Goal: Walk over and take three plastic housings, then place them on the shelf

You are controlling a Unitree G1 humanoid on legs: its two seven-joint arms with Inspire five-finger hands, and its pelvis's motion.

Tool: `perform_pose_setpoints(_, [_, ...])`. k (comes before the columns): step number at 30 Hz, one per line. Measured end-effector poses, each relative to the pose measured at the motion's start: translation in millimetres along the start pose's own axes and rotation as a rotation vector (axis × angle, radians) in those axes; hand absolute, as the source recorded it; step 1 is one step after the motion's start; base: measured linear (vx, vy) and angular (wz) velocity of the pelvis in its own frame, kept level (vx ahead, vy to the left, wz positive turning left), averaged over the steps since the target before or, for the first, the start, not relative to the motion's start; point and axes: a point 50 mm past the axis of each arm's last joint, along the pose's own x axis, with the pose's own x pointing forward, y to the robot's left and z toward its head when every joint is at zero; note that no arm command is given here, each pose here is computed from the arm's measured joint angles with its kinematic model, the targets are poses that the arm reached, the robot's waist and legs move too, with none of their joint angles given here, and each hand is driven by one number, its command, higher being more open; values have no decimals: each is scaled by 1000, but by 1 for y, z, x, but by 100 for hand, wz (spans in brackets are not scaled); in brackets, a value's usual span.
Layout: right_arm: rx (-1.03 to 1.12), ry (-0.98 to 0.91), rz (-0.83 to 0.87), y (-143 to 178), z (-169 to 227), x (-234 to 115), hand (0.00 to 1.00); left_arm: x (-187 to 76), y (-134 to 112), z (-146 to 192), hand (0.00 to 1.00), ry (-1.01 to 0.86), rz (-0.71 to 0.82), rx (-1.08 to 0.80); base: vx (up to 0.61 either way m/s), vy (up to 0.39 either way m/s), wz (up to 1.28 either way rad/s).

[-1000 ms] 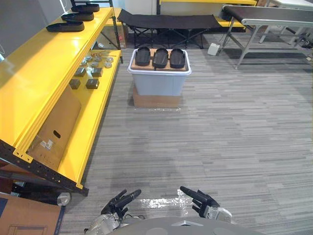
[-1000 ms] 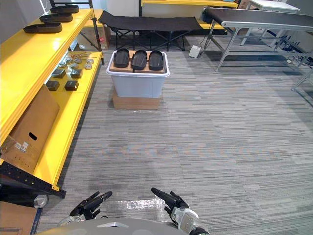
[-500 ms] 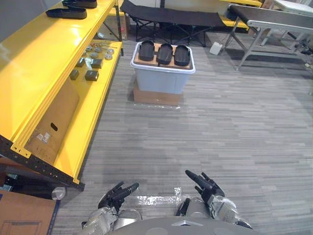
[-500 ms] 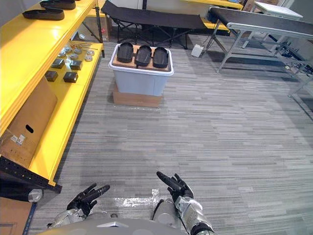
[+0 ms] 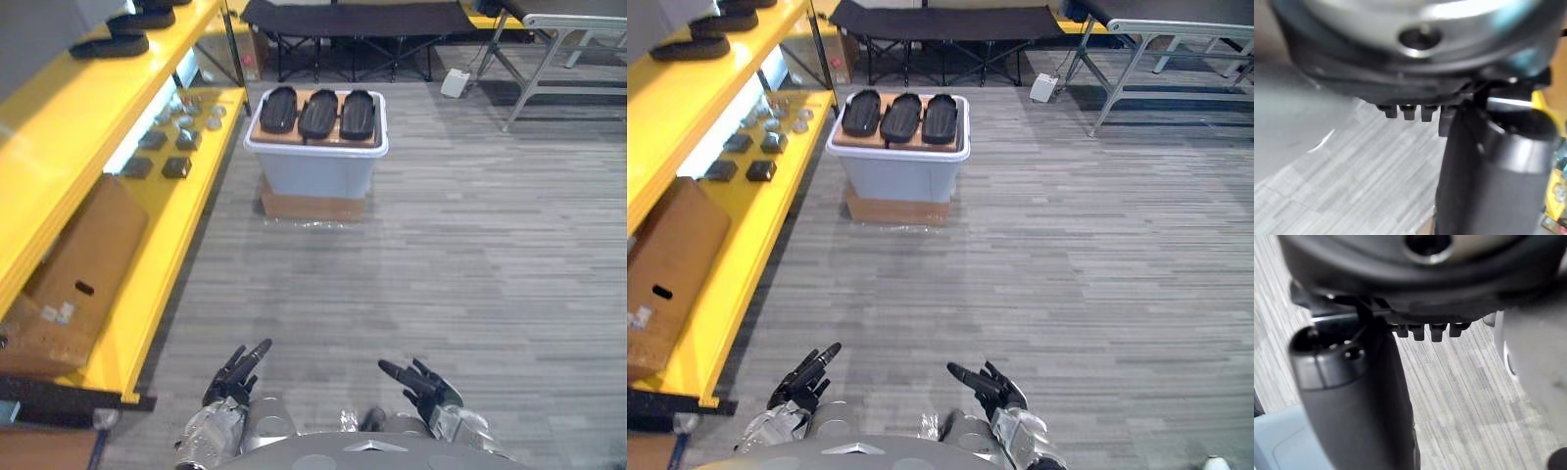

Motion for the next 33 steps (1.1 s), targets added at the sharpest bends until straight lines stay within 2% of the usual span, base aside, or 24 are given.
perform_pose_setpoints(5, [-63, -49, -1, 8, 20, 6, 100, 1, -17, 6, 100, -52, -96, 78, 360, 30, -41])
perform_pose_setpoints(7, [-85, -51, -2, 10, 21, 6, 100, 0, -17, 1, 100, -48, -96, 74, 396, 220, -28])
perform_pose_setpoints(11, [-78, -42, 39, 28, 16, 10, 100, 3, -12, 22, 100, -80, -89, 158, 362, 169, 4])
perform_pose_setpoints(17, [-46, -42, 56, 34, 9, 10, 100, -1, -5, 9, 100, -30, -55, 209, 314, 85, 6])
perform_pose_setpoints(20, [-65, -82, 58, 33, 20, 11, 100, 4, -15, 13, 100, -24, -76, 218, 248, -65, 29])
perform_pose_setpoints(24, [-86, -121, 64, 34, 25, 10, 100, 7, -14, 24, 100, -33, -75, 183, 222, -210, 52])
perform_pose_setpoints(26, [-67, -93, 52, 31, 16, 9, 100, 6, -4, 30, 100, -34, -45, 200, 342, -477, 84])
perform_pose_setpoints(29, [-69, -97, 19, 19, 20, 7, 100, 1, 3, 7, 100, -3, -10, 107, 336, -345, 26])
perform_pose_setpoints(33, [-82, -62, -28, 1, 15, 3, 100, 0, -1, 3, 100, -57, -9, -37, 375, -211, 5])
